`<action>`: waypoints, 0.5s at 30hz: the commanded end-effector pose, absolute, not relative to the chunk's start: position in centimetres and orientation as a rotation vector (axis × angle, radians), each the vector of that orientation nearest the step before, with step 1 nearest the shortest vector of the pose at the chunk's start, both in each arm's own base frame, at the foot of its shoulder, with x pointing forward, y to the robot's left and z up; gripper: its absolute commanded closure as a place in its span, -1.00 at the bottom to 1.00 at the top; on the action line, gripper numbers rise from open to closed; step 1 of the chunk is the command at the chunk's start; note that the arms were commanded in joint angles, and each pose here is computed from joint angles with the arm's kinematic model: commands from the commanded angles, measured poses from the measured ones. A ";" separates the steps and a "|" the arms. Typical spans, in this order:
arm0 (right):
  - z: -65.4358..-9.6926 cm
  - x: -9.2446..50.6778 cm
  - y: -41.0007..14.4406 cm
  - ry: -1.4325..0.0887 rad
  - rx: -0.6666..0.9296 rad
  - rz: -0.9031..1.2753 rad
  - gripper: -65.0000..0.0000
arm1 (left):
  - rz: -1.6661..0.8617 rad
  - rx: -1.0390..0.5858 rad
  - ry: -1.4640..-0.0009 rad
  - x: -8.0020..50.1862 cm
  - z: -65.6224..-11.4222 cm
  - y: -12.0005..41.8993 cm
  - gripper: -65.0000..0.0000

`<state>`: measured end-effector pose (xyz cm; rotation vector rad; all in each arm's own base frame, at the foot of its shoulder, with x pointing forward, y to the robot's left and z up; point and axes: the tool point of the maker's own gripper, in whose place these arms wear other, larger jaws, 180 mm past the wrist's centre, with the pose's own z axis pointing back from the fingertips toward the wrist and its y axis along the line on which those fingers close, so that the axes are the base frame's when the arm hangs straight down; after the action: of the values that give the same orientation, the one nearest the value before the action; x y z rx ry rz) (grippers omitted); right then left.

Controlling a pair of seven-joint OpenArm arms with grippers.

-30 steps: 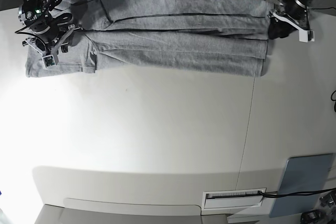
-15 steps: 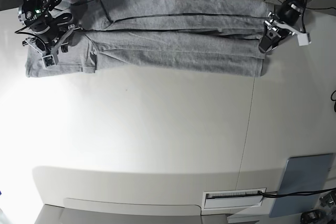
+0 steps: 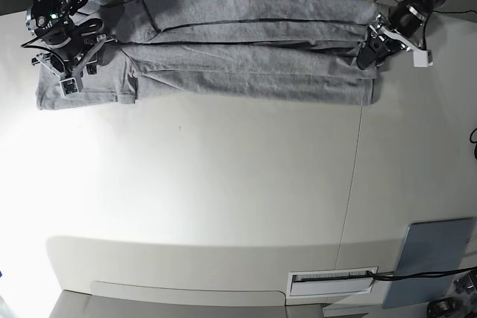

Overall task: Fold the T-shirt properly
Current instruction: 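Release the hem and regrasp the folded stack ends with both grippers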

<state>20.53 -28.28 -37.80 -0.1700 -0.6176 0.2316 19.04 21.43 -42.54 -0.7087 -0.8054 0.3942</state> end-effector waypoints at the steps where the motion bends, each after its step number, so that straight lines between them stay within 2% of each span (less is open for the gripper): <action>1: -36.8 21.3 -28.6 -0.654 -0.186 0.241 0.46 | 0.340 -0.646 -0.725 17.9 -43.3 22.0 0.29; 7: -36.8 21.3 -28.6 -0.654 -0.186 0.241 0.46 | 0.250 -0.512 -0.726 18.2 -43.0 24.5 0.29; 15: -36.8 21.3 -28.6 -0.654 -0.185 0.240 0.46 | 0.282 -0.557 -0.694 16.4 -43.3 23.8 0.29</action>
<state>20.53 -28.28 -37.80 -0.1702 -0.6176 0.2312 17.44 23.58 -42.58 -0.5858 -0.7517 0.2999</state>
